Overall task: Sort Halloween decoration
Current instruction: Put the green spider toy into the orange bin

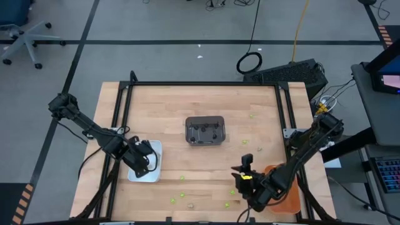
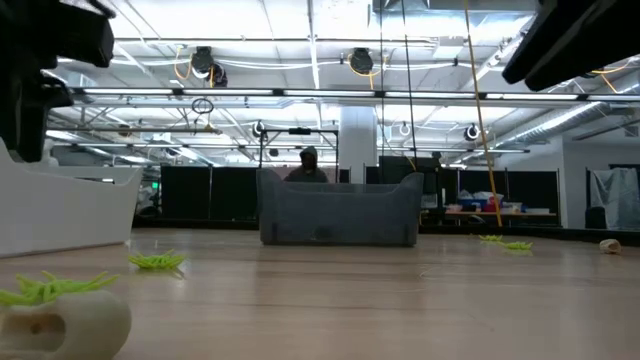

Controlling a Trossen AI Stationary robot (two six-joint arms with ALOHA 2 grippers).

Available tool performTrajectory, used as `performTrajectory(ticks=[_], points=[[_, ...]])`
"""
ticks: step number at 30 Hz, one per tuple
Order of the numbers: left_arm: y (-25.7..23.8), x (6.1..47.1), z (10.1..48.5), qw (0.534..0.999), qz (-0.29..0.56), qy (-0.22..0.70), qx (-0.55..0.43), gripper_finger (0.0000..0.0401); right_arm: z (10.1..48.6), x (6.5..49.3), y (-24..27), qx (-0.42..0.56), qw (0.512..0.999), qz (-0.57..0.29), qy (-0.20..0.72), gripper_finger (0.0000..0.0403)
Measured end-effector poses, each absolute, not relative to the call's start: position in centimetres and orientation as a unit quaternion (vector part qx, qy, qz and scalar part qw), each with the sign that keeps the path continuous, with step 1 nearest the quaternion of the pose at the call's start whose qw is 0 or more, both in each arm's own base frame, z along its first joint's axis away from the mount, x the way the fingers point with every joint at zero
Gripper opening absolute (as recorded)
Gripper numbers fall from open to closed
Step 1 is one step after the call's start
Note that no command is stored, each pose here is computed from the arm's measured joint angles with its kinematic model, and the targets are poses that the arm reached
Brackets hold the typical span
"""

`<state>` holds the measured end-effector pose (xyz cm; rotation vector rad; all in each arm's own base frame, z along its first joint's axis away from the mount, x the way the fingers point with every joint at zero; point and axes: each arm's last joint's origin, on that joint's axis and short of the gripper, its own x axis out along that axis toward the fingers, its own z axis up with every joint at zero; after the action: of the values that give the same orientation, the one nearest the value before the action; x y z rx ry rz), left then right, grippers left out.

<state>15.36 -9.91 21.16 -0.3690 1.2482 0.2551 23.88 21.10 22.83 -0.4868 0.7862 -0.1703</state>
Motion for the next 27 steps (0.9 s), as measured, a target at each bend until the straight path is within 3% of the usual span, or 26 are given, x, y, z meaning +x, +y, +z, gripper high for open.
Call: performTrajectory(ticks=[11, 17, 27], points=[[-10.6, 16.6, 23.6, 0.804, 0.119, 0.525, -0.254, 0.0086, 23.0, 22.7, 20.0, -0.255, 0.865, -0.095, 0.421, 0.0105], [-11.0, 17.4, 26.5, 0.847, 0.136, 0.445, -0.257, 0.0026, 22.8, 21.1, 21.4, -0.268, 0.862, -0.054, 0.428, 0.0105], [-10.1, 19.0, 27.9, 0.891, 0.152, 0.372, -0.212, 0.0013, 21.1, 18.7, 20.4, -0.241, 0.863, -0.069, 0.439, 0.0105]])
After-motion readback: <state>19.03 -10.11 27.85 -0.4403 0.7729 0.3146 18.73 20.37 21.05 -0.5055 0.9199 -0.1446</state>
